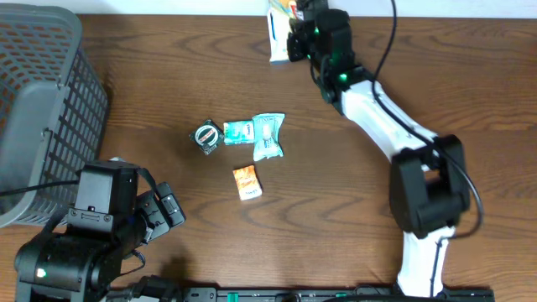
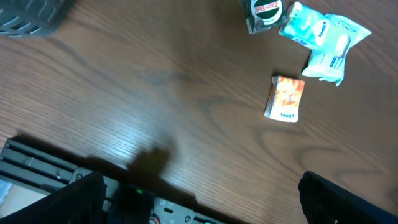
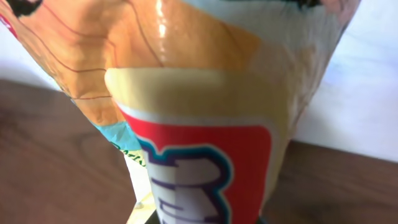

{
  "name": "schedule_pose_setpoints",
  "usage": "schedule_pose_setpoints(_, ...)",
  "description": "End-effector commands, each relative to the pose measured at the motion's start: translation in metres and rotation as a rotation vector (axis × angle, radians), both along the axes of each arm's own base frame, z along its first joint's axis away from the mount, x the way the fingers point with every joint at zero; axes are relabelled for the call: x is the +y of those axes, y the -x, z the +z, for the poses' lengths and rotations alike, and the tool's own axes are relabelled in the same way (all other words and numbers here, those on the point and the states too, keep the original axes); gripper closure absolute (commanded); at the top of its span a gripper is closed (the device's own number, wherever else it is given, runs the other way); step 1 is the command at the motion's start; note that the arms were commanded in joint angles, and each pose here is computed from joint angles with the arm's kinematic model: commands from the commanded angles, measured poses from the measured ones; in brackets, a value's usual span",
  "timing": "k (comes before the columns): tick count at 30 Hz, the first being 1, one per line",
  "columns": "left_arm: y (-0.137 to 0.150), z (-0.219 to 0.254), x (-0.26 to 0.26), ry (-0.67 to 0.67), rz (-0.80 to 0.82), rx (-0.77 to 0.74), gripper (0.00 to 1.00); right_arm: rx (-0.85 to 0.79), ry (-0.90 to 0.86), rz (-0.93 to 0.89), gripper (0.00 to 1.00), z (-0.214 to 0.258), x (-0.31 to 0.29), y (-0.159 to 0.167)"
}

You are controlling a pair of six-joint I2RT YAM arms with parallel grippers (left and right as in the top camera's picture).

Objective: Scan the item barcode
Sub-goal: 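Swing the snack bag to the back-right corner of the table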

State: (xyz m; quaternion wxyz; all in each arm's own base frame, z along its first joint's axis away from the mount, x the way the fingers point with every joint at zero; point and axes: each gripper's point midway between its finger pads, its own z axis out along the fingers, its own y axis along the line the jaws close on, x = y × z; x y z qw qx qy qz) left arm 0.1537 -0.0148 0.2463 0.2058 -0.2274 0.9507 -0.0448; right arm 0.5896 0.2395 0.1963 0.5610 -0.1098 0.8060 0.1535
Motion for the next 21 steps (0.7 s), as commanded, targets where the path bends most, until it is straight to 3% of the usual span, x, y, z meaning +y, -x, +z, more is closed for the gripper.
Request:
schedule_pose_setpoints(1,0.001,0.0,0.001,-0.004,0.006,0.002,0.03,-0.046,-0.03,-0.035,0.99,0.006,0.005,-0.026)
schedule_pose_setpoints(8,0.001,0.0,0.001,-0.003,0.006,0.002,0.02,-0.12,-0.039,-0.099,0.99,-0.006,0.003,-0.063)
schedule_pose_setpoints(21,0.001,0.0,0.001,-0.004,0.006,0.002,0.02,-0.109,-0.034,-0.108,0.99,-0.006,-0.004,-0.064)
